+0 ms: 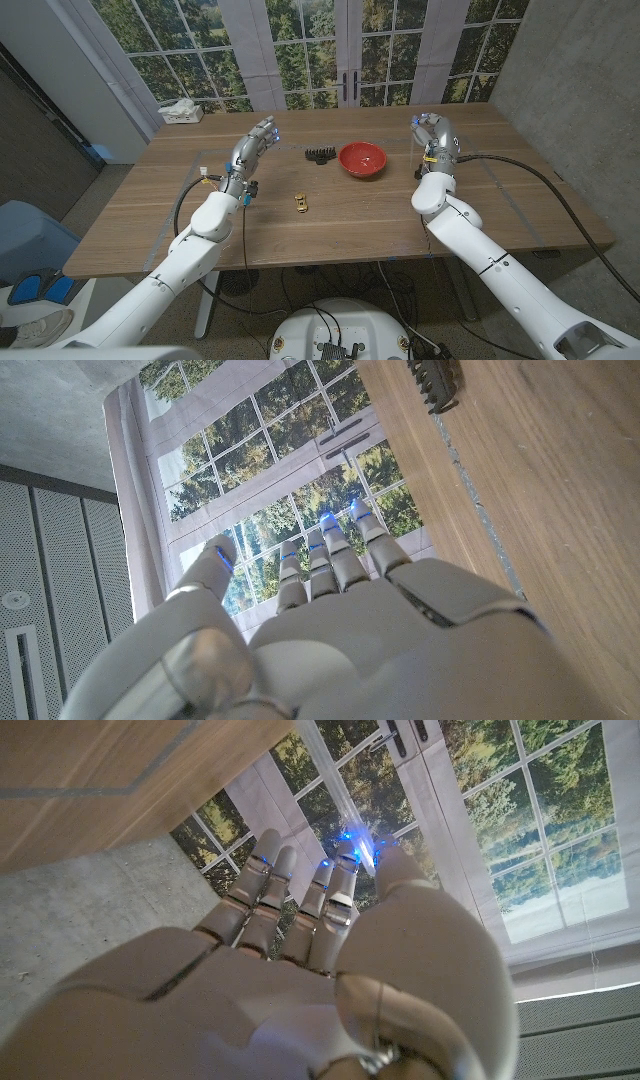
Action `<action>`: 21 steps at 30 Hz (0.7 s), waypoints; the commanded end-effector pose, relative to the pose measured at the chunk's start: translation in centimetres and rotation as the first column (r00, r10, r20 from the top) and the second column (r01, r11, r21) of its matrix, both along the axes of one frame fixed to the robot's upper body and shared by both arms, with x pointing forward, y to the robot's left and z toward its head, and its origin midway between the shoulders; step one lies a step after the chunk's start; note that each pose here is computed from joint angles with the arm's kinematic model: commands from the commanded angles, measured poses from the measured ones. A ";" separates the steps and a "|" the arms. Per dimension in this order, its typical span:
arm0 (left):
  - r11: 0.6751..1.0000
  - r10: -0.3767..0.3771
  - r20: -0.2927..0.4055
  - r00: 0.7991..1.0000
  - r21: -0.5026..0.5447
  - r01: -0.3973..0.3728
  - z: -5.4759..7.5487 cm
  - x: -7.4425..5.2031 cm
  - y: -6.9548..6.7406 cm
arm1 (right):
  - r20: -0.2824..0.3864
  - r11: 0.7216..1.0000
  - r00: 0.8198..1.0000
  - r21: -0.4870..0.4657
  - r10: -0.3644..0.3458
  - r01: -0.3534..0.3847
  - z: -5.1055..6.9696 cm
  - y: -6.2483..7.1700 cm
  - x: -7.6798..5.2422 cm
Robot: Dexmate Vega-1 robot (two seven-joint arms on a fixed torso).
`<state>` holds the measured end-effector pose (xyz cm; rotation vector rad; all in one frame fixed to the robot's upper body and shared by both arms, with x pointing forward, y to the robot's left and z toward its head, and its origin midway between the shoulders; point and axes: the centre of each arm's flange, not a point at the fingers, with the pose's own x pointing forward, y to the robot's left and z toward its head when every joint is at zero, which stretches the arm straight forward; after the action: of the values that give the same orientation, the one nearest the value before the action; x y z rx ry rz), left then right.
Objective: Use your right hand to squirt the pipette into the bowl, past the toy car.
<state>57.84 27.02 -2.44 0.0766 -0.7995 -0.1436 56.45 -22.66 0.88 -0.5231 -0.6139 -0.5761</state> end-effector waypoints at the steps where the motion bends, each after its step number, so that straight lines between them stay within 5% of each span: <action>1: 1.000 0.002 -0.005 1.000 -0.007 -0.002 -0.1 0.2 -0.2 | -0.110 0.996 0.990 -0.010 -0.085 0.084 -1.3 -1.5 -0.1; 21: 1.000 0.009 -0.005 1.000 -0.009 -0.009 0.2 0.5 0.2 | -0.227 0.990 0.965 -0.087 -0.130 0.113 -1.9 -1.7 1.8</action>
<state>58.17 26.96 -2.36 0.0721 -0.7941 -0.1369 57.11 -24.22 -0.66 -0.6367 -0.4428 -0.6132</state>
